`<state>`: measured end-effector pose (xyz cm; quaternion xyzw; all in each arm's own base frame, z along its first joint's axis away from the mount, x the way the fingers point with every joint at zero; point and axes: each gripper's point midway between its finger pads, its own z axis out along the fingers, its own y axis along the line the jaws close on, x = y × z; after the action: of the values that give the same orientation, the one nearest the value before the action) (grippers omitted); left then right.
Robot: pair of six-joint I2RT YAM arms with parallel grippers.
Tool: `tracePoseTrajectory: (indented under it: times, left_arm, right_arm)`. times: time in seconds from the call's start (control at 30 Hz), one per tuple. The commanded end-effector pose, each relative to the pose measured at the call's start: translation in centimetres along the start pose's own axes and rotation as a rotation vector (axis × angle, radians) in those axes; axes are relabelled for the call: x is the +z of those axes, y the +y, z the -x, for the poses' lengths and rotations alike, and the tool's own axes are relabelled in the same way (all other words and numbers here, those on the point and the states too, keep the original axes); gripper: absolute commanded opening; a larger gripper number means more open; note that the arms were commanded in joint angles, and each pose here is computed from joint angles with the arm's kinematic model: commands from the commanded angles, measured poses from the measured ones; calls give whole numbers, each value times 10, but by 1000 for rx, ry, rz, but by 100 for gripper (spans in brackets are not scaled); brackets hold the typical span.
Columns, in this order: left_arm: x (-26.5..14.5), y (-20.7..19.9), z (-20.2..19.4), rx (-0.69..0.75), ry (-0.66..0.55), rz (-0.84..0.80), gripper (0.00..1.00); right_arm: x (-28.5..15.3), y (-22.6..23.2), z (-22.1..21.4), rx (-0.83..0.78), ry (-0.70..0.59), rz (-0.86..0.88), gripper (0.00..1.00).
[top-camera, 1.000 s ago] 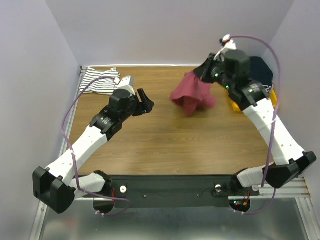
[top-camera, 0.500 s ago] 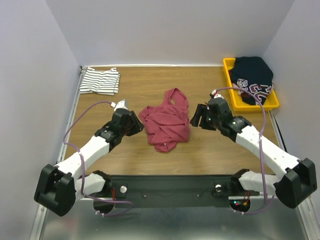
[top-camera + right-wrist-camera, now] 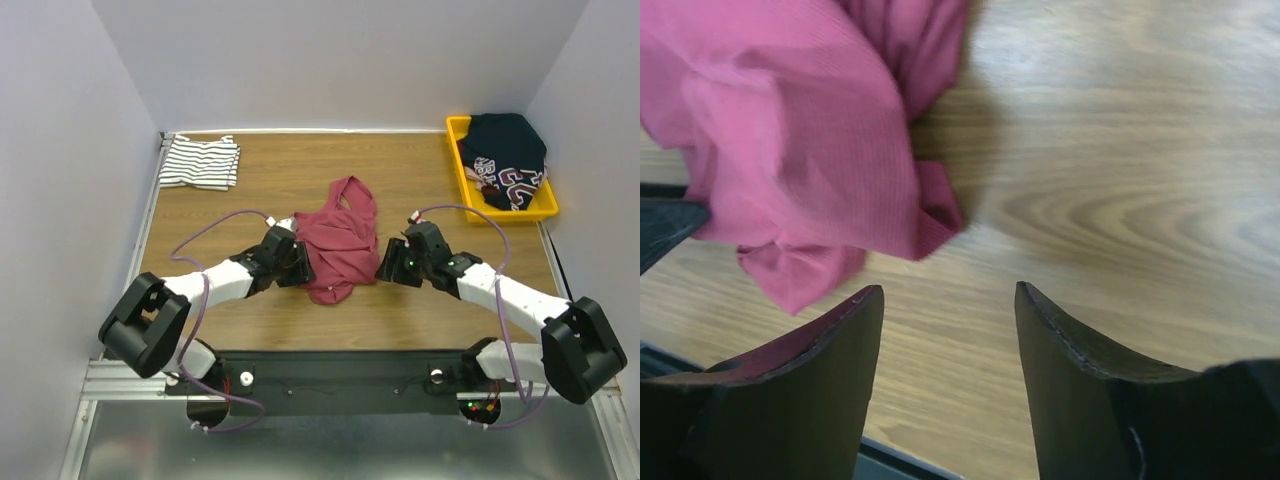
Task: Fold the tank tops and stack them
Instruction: Flatten the tank top out
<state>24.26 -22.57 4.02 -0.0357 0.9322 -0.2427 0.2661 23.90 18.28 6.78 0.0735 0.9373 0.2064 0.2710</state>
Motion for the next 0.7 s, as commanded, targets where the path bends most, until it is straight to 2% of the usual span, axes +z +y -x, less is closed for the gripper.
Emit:
tracePoseTrajectory:
  times: [0.0,0.3,0.4,0.53,0.57,0.67]
  left_arm:
    - [5,-27,25,62,-59,-68,54]
    - [14,-33,44,73,-89,-35,56]
    - [20,-31,40,75,-66,-27,55]
    - [23,-28,33,65,-46,-29,51]
    - [24,-28,32,68,-43,-30,51]
    - [27,-27,31,68,-36,-24,46]
  right_arm:
    - [11,23,7,-25,-37,111,62]
    - [42,22,11,-31,-44,89,63]
    - [49,20,10,-23,-38,78,63]
    - [50,20,13,-10,-46,70,46]
    - [48,21,15,-4,-54,73,34]
    - [36,32,29,5,-107,103,15]
